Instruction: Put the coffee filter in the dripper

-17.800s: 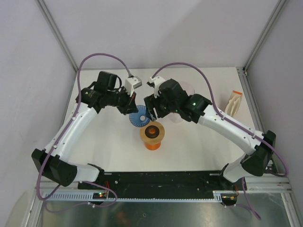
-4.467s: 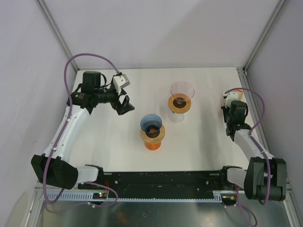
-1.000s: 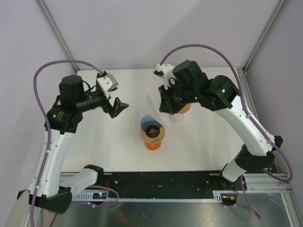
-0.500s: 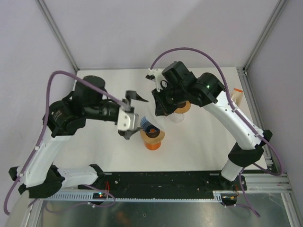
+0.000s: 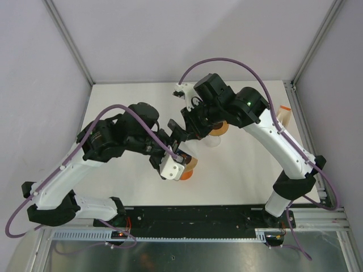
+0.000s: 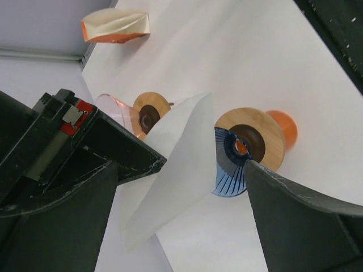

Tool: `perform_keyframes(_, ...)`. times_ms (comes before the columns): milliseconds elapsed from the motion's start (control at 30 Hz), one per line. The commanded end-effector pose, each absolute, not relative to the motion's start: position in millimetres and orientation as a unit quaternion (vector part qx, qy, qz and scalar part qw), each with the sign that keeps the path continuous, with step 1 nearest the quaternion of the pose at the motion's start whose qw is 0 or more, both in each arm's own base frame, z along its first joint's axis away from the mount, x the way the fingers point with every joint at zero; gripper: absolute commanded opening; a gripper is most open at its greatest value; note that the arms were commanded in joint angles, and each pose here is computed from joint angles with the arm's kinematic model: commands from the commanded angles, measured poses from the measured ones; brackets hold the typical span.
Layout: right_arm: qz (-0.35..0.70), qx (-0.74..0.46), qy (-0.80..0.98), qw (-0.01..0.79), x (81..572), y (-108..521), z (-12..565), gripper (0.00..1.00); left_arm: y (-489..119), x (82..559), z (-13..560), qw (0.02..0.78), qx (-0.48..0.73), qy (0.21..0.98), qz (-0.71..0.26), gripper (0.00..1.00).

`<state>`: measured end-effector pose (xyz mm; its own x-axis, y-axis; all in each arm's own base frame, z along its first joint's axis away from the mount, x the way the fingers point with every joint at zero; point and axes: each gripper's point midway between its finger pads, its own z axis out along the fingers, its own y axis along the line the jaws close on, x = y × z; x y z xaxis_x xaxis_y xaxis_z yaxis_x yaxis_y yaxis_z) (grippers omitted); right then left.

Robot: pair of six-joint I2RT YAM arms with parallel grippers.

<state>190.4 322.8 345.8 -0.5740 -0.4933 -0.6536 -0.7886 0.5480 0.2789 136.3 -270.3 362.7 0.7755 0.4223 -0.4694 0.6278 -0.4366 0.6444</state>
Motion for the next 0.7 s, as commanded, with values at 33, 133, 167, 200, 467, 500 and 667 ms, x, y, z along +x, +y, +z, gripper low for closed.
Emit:
perform_keyframes(33, 0.287, -0.402, 0.834, 0.246, 175.0, 313.3, 349.2, 0.0, -263.0, 154.3, 359.6, 0.423, 0.844, 0.323, -0.062, 0.9)
perform_keyframes(133, 0.286, -0.405, 0.833, 0.246, 174.7, 313.4, 346.9, 0.0, -259.3, 161.4, 352.1, 0.409, 0.847, 0.338, -0.045, 0.8)
perform_keyframes(167, 0.285, -0.405, 0.833, 0.247, 174.7, 313.3, 346.7, 0.0, -257.6, 160.6, 348.4, 0.401, 0.85, 0.339, -0.045, 0.78)
perform_keyframes(200, 0.284, -0.405, 0.833, 0.248, 175.4, 313.1, 346.4, 0.0, -255.8, 159.6, 345.1, 0.394, 0.853, 0.339, -0.046, 0.77)
perform_keyframes(467, 0.277, -0.403, 0.834, 0.256, 177.9, 312.4, 346.9, 0.0, -249.6, 163.1, 319.8, 0.335, 0.859, 0.385, -0.047, 0.43)
perform_keyframes(500, 0.274, -0.403, 0.835, 0.256, 178.0, 311.3, 346.3, 0.0, -249.4, 163.6, 318.9, 0.332, 0.859, 0.388, -0.046, 0.41)
perform_keyframes(667, 0.265, -0.398, 0.838, 0.262, 180.9, 306.4, 345.4, 0.0, -246.1, 164.1, 312.3, 0.322, 0.861, 0.392, -0.042, 0.32)
